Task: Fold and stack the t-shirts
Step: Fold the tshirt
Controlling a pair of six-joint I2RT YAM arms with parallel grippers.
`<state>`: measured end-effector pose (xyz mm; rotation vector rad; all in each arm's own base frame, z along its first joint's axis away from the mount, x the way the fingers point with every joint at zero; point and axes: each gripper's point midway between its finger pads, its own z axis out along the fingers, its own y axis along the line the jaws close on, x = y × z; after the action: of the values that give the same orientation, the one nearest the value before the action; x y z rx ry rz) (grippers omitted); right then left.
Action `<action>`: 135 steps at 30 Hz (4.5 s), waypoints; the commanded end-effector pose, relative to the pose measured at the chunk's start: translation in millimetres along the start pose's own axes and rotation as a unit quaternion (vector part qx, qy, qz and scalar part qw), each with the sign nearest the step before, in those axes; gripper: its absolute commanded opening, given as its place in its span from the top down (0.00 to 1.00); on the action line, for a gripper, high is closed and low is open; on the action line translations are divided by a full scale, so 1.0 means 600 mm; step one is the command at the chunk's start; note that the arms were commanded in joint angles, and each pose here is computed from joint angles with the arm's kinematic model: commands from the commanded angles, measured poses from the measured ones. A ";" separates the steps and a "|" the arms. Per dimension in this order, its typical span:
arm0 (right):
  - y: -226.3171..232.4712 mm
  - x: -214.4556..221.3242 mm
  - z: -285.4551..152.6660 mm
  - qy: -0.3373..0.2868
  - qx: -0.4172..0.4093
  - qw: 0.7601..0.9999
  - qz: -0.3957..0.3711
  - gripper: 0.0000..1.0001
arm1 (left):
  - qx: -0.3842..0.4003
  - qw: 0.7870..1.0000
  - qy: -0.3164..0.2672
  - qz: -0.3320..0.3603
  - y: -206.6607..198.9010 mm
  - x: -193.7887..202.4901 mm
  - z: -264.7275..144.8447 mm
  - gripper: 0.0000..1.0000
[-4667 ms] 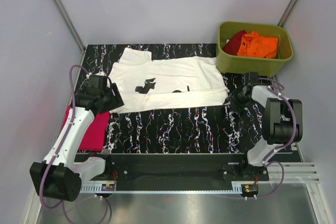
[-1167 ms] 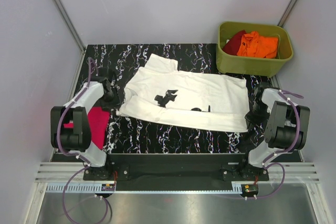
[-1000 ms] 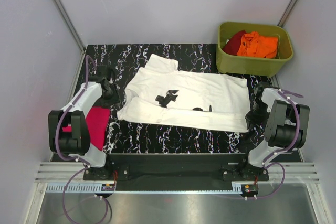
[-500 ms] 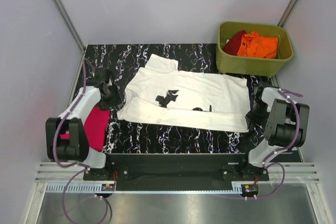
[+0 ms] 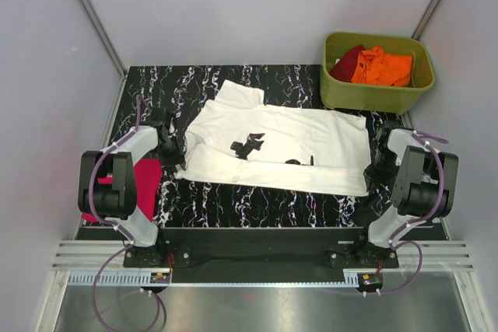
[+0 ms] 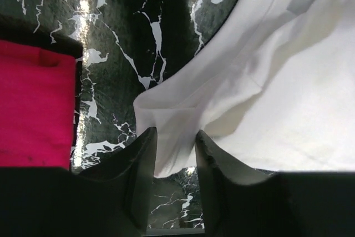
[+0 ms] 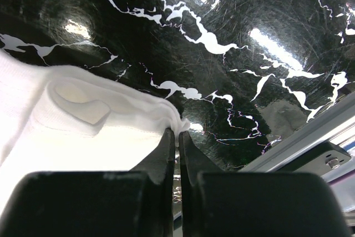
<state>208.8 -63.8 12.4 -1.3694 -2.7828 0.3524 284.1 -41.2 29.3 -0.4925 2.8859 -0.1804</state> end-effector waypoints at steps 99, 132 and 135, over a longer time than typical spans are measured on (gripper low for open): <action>0.268 0.178 -0.113 -0.029 -0.203 0.958 -0.198 0.51 | 0.251 0.914 -0.001 0.317 -0.476 0.183 -0.002 0.75; 0.356 0.082 -0.124 -0.152 -0.136 0.954 -0.219 0.47 | 0.213 0.924 0.009 0.318 -0.441 0.190 0.026 0.74; 0.345 0.074 -0.148 -0.168 -0.140 0.949 -0.227 0.47 | 0.196 0.926 -0.007 0.324 -0.444 0.170 0.025 0.73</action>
<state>343.4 117.6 23.3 -0.7343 -3.3315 0.1331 258.3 -320.4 24.0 0.5104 2.7736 -0.6429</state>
